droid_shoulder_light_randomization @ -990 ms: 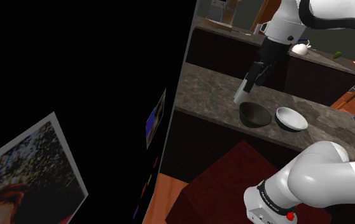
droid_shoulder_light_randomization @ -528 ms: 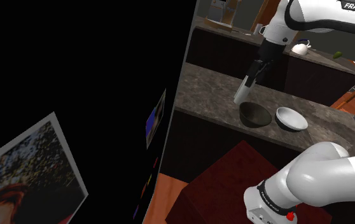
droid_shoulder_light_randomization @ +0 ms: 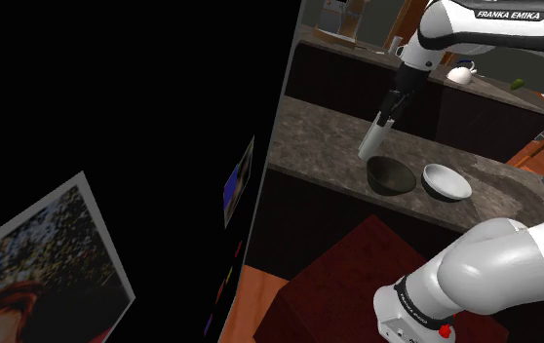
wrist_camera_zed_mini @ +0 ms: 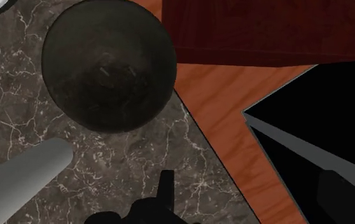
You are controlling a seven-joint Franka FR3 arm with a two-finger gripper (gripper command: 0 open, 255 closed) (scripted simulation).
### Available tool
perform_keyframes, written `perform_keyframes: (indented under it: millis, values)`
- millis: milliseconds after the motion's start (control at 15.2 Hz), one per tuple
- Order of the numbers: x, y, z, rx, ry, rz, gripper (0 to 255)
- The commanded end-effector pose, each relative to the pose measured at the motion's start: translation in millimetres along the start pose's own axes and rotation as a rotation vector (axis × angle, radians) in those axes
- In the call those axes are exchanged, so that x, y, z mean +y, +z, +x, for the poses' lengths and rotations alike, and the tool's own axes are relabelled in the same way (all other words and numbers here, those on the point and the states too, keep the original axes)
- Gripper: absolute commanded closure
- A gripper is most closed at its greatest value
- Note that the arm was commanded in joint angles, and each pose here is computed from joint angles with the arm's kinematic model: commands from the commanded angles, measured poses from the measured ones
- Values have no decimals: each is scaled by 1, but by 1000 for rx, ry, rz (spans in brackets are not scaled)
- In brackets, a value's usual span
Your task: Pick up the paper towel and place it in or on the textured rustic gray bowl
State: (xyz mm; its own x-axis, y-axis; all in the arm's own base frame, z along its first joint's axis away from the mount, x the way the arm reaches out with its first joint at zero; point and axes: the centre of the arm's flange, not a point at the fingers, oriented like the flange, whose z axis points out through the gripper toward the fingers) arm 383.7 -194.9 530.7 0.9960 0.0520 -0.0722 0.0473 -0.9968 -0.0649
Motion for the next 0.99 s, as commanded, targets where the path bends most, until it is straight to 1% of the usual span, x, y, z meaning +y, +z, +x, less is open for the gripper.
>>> perform_keyframes:
  millis: [0,924]
  values:
    - [26,3,9,-1,-4,0,0]
    - [196,40,76,-7,-21,11,0]
